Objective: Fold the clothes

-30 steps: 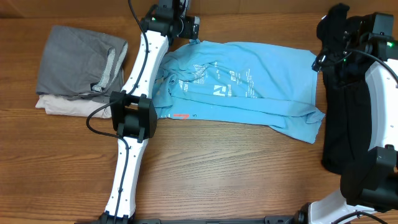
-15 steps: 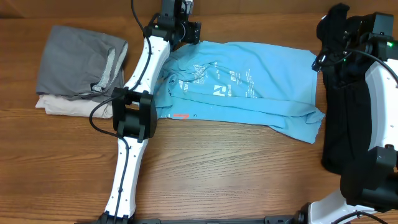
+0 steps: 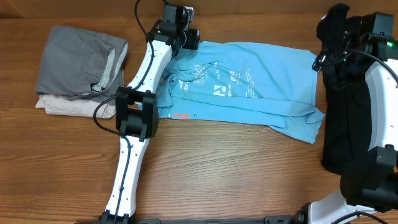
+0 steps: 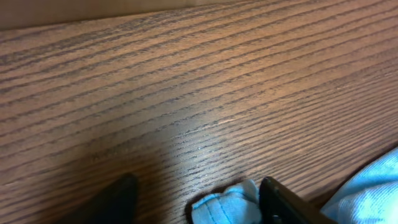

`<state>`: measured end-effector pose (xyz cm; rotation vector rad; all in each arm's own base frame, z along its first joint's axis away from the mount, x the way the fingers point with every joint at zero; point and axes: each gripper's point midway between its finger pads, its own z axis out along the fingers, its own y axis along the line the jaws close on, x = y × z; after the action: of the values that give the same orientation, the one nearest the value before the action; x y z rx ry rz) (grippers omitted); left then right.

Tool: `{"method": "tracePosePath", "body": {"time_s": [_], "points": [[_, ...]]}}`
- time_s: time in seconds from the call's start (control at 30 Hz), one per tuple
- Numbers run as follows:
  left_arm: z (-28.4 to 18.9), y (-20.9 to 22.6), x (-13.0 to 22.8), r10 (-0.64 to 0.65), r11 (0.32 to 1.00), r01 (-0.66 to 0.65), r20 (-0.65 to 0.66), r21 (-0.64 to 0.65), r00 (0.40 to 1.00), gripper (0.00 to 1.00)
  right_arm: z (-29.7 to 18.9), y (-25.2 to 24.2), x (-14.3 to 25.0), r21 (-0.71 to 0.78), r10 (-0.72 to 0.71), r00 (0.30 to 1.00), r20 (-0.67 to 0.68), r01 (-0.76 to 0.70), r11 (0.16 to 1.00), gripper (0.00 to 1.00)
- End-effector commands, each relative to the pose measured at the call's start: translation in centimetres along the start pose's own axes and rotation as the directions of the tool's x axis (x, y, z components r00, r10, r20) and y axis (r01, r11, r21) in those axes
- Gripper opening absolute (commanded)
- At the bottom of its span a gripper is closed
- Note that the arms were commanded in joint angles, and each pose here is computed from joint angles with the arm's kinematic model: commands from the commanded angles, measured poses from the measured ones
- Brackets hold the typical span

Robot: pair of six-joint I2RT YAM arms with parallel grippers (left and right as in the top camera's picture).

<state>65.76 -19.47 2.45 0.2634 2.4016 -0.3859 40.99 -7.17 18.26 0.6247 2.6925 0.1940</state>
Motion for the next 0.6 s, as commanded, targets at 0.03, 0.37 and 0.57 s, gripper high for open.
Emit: {"method": "tracePosePath", "body": {"time_s": [0.03,0.37,0.57], "points": [[1.3,-0.4,2.0,-0.018,1.000,0.019,-0.044,0.016,0.999,0.56,-0.8,0.1,-0.8,0.003,-0.010,0.999,0.035,0.010,1.000,0.87],[1.4,-0.8,1.3,-0.060,0.998,0.060,-0.016,0.016,0.998,0.04,-0.8,0.1,-0.8,0.003,-0.010,0.999,0.035,0.010,1.000,0.87],[-0.1,-0.3,-0.8,-0.056,0.998,0.056,0.029,-0.020,0.998,0.04,-0.8,0.2,-1.1,0.000,-0.012,0.999,0.049,0.012,1.000,0.87]]}}
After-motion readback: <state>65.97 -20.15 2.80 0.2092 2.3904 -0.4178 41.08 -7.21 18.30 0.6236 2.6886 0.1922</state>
